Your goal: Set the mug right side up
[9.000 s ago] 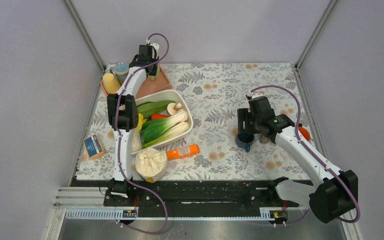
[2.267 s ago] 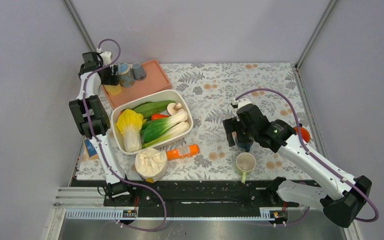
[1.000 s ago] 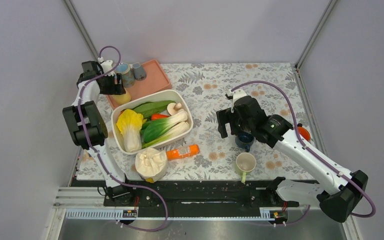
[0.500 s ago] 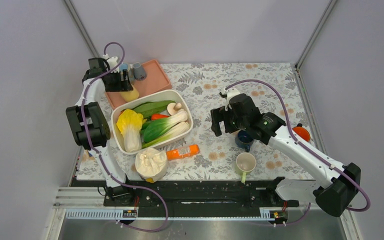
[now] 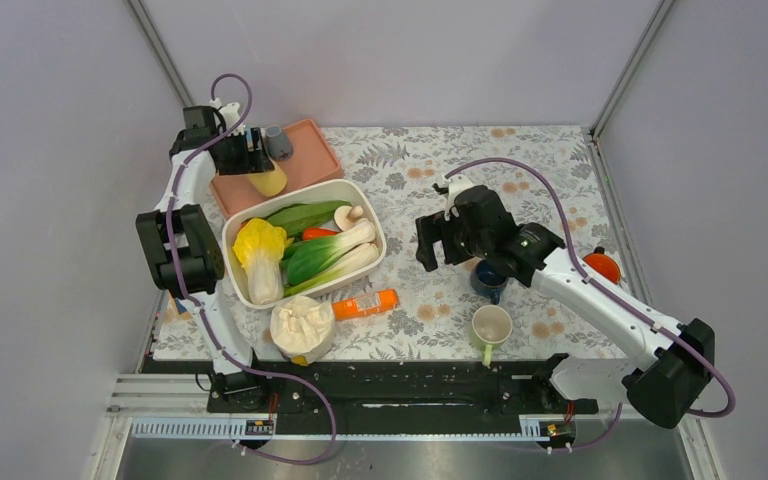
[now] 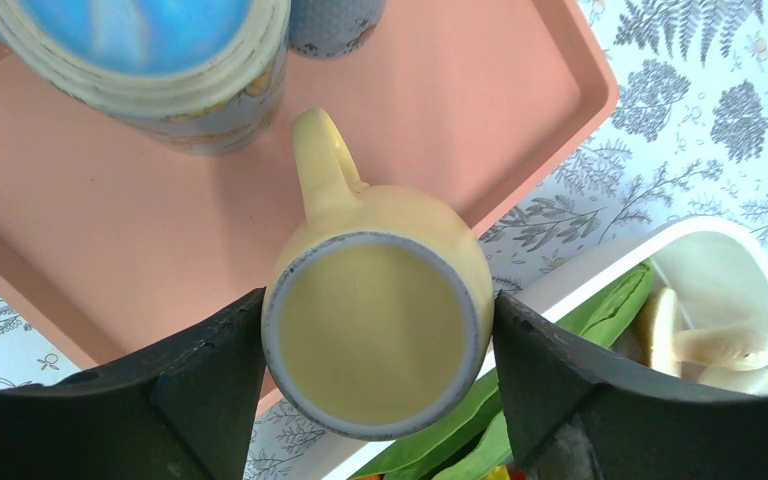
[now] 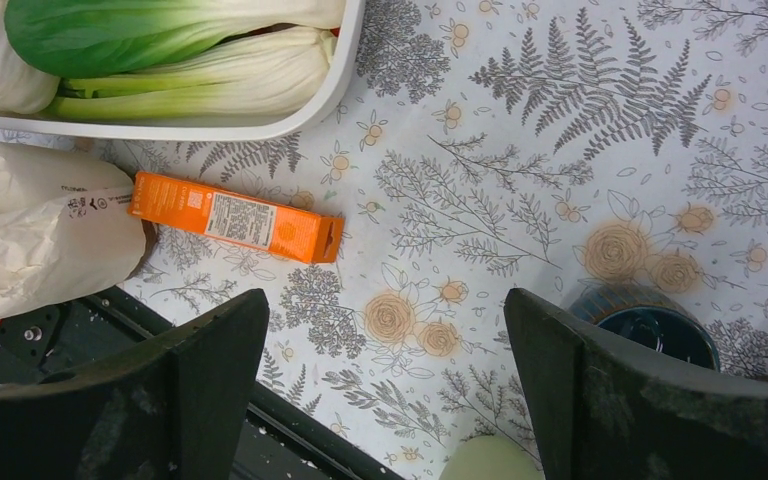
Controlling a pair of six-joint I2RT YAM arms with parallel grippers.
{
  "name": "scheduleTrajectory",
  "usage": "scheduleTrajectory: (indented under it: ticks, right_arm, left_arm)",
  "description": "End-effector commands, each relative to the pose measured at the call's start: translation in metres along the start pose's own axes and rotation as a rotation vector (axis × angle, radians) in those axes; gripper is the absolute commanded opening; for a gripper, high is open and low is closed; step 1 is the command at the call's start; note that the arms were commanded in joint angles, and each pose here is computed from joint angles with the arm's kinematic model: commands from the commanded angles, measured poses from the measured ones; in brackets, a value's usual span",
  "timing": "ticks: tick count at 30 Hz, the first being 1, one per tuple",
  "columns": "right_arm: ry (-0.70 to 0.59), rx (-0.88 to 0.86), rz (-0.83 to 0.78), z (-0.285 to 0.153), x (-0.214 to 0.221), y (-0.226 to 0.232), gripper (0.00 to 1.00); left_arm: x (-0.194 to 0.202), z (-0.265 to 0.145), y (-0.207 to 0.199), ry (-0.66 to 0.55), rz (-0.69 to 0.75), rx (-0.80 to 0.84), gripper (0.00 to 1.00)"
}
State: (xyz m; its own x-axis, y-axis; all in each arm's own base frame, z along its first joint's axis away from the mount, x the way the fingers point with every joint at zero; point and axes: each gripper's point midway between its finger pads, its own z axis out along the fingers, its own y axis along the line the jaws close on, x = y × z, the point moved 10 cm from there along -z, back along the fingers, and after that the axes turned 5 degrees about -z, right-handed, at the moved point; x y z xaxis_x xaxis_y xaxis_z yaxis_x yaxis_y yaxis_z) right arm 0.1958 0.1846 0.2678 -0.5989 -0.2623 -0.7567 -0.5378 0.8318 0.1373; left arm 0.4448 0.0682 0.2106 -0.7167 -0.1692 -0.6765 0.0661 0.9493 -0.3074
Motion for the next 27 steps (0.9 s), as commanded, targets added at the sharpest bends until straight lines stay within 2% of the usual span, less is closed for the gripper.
scheduleTrajectory:
  ticks: [1, 9, 16, 27]
  right_arm:
    - [-0.059, -0.066, 0.018, 0.007, -0.014, 0.007, 0.97]
    - [-0.073, -0.107, 0.042, 0.02, -0.023, 0.012, 0.96]
    - [-0.13, -0.173, 0.087, 0.026, -0.032, 0.02, 0.96]
    - [-0.233, -0.339, 0.169, 0.056, -0.05, 0.048, 0.97]
  left_arm:
    - [-0.047, -0.027, -0.02, -0.177, 0.027, 0.057, 0.0]
    - [-0.055, -0.041, -0.038, -0.19, 0.0, 0.119, 0.0]
    - [-0.052, -0.07, -0.067, -0.193, -0.018, 0.25, 0.0]
    - [-0.004, -0.094, -0.106, -0.102, -0.066, 0.427, 0.0]
